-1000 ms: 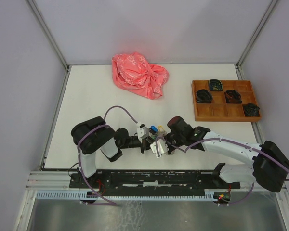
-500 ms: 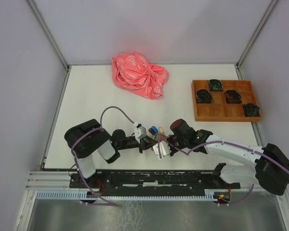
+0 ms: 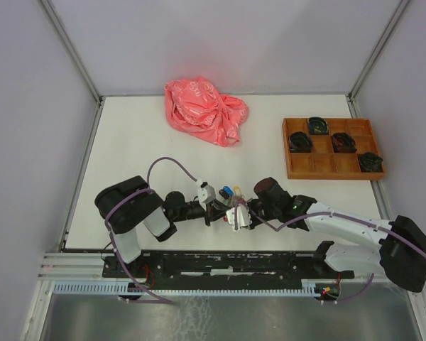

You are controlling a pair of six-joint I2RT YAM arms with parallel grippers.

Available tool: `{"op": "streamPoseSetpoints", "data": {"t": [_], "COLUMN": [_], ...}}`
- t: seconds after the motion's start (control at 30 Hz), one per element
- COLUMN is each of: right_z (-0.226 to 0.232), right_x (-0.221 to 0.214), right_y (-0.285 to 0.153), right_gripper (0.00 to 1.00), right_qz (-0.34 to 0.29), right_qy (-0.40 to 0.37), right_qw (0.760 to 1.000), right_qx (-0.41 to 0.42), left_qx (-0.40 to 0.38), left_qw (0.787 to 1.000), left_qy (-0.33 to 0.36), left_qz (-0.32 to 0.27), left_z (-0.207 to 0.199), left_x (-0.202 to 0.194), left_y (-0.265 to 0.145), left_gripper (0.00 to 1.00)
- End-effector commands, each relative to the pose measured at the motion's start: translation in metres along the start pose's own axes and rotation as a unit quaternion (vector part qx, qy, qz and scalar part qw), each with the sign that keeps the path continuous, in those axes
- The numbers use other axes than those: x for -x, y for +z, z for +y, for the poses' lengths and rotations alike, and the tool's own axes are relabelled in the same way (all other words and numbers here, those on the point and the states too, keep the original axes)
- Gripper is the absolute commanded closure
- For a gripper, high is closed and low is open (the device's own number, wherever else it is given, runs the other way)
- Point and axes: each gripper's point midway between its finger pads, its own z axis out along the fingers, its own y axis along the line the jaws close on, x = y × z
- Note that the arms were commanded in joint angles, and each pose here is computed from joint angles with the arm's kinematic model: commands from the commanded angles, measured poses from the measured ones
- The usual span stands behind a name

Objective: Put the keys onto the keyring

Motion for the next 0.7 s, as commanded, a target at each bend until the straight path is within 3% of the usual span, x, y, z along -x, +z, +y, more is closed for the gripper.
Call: {"op": "streamPoseSetpoints", "data": {"t": [0.0, 0.1, 0.23, 0.67], "right_z": [-0.014, -0.016, -0.019, -0.018], "right_x": [0.008, 0.011, 0.018, 0.020], "right_y": [-0.008, -0.007, -0.001, 0.014], "right_gripper": [0.67, 0.61, 0.59, 0.66], "right_qz": [-0.014, -0.025, -0.049, -0.066], "right_qy": [0.013, 0.020, 0.027, 0.052], "right_qw": [0.999, 0.998, 0.997, 0.995], "right_qx": [-0.041, -0.053, -0.058, -0.052], "left_qx": [-0.005, -0.006, -0.008, -0.010], "left_qw": [0.994, 0.994, 0.994, 0.994], "left_qy": [0.056, 0.057, 0.056, 0.051], "left_qz": [-0.092, -0.093, -0.094, -0.097], "left_z": [-0.004, -0.004, -0.005, -0.006], "left_x": [0.051, 0.052, 0.053, 0.056], "left_y": [0.003, 0.003, 0.002, 0.002], "left_gripper": [0.97, 0.97, 0.97, 0.97]}}
